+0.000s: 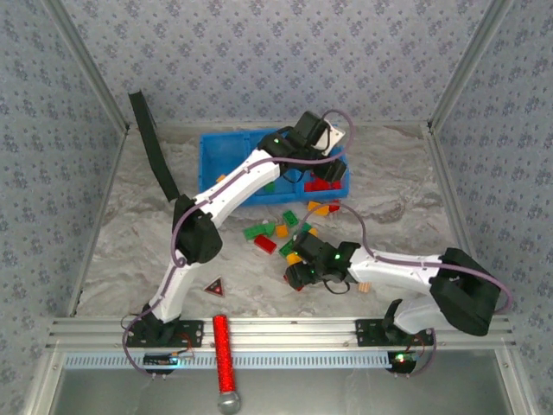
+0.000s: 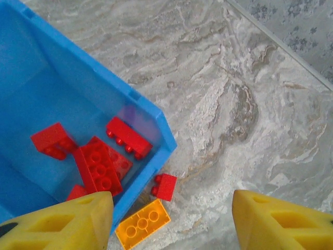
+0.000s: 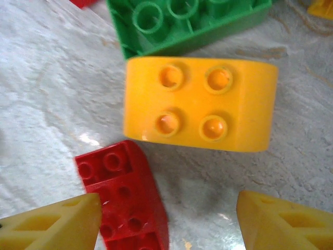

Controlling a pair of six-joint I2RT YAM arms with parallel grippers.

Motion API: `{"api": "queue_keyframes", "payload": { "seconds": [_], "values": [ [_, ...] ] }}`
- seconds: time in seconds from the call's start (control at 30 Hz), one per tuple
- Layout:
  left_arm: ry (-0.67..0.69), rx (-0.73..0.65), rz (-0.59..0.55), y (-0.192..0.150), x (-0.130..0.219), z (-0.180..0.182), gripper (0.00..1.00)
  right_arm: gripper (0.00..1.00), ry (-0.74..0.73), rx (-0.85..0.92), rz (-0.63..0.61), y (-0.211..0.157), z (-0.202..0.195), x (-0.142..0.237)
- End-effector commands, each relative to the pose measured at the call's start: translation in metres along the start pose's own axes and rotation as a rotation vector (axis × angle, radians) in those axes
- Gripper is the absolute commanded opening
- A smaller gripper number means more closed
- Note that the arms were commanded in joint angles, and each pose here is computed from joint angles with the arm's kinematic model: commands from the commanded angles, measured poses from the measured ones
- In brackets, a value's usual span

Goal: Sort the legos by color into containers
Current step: Pick up the lego from the bottom-center of the table.

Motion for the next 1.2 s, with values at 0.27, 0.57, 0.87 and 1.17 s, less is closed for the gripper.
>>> {"api": "queue_keyframes", "payload": {
  "seconds": [0.27,0.57,0.87,1.17],
  "values": [
    [-0.003,-0.032,-0.104,0.012,0.068,-0.016,0.64,0.72,0.043,0.084,-0.042,0.011,0.016,0.018],
    [0.111,0.003,-0.131,-0.023,0.108,0.004,0.66,0.72,-0.005,0.167,0.003,0.009,0.024,-0.008],
    [0.247,0.042,-0.11,-0.068,0.144,0.029,0.68,0.66,-0.085,0.245,0.094,0.0,0.025,-0.034],
    [0.311,0.081,-0.046,-0.114,0.147,0.047,0.7,0.33,-0.08,0.287,0.16,-0.006,0.026,-0.024]
  ]
}}
Point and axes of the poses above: each hand's point on the last joint's axis, 136 mm out from that joint toward the fingers, its own x axis back along the fingers, its own z axis along the line the jaws close on, y = z × x, the point moved 3 cm from there along x, back along the fingers, and after that the axes turned 7 degrees about x, right-handed, at the moved point
